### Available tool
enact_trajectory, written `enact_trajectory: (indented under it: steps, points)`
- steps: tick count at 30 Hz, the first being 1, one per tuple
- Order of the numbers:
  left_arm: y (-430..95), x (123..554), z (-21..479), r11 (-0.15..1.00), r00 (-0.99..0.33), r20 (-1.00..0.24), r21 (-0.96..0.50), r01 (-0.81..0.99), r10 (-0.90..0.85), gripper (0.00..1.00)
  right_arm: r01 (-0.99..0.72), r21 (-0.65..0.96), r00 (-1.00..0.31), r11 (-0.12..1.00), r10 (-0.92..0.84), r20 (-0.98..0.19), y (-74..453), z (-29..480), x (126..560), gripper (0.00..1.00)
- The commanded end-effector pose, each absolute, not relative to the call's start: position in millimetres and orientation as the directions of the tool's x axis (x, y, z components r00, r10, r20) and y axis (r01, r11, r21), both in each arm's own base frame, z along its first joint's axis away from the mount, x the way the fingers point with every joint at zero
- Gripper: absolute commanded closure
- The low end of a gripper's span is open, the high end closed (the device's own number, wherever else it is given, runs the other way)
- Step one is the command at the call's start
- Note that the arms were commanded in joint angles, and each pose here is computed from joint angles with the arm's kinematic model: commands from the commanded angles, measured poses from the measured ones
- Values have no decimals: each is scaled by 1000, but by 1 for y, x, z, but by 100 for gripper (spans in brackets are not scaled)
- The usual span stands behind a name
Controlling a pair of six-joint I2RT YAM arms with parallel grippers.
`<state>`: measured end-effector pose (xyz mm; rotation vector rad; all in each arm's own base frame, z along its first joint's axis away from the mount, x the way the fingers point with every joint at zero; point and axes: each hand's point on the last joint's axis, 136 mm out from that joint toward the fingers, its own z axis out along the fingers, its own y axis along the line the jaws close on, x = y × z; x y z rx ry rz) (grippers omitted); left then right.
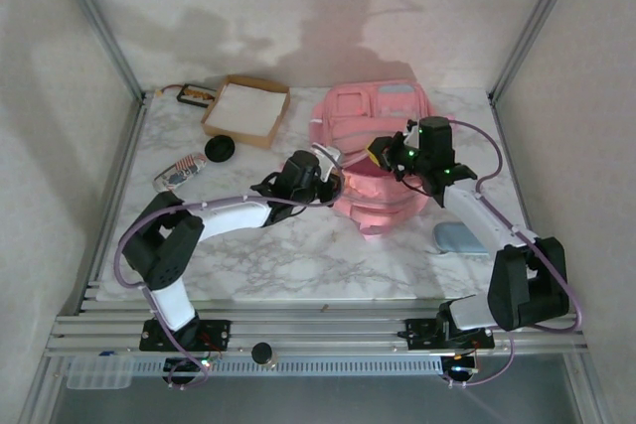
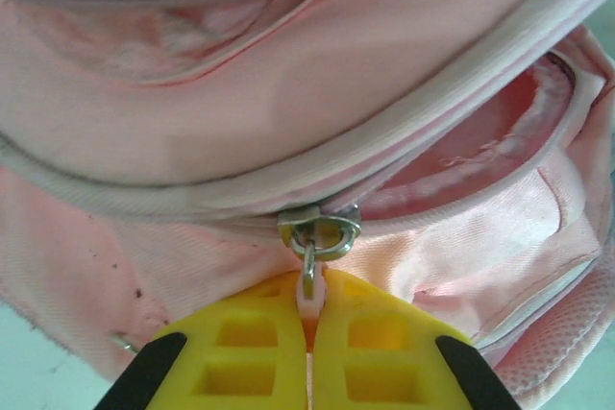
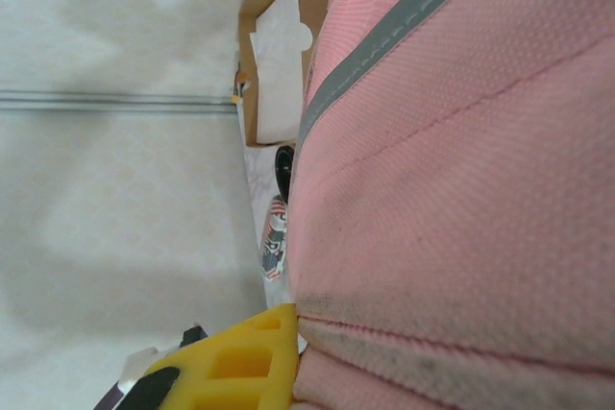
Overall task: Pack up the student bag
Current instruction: Unzip the student bag at the center of the table.
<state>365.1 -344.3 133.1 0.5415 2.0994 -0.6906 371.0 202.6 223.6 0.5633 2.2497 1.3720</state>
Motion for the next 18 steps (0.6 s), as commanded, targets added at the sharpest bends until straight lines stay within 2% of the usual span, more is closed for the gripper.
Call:
enact_trajectory:
  steps: [1,12,18]
  points:
    - [-303,371,118,843,-588,-798,-220,490,133,100,-39,927,-845,372,483,-230,206,267,354,100]
    - [-259,362,115,908,-634,-770,-208,364,77,100,-24,931,-866,364,458,-201,165,261,330,100]
    - [-237,382,114,951,-642,-767,-180,252,25,100,-64,931,-890,360,402,-216,165,267,320,100]
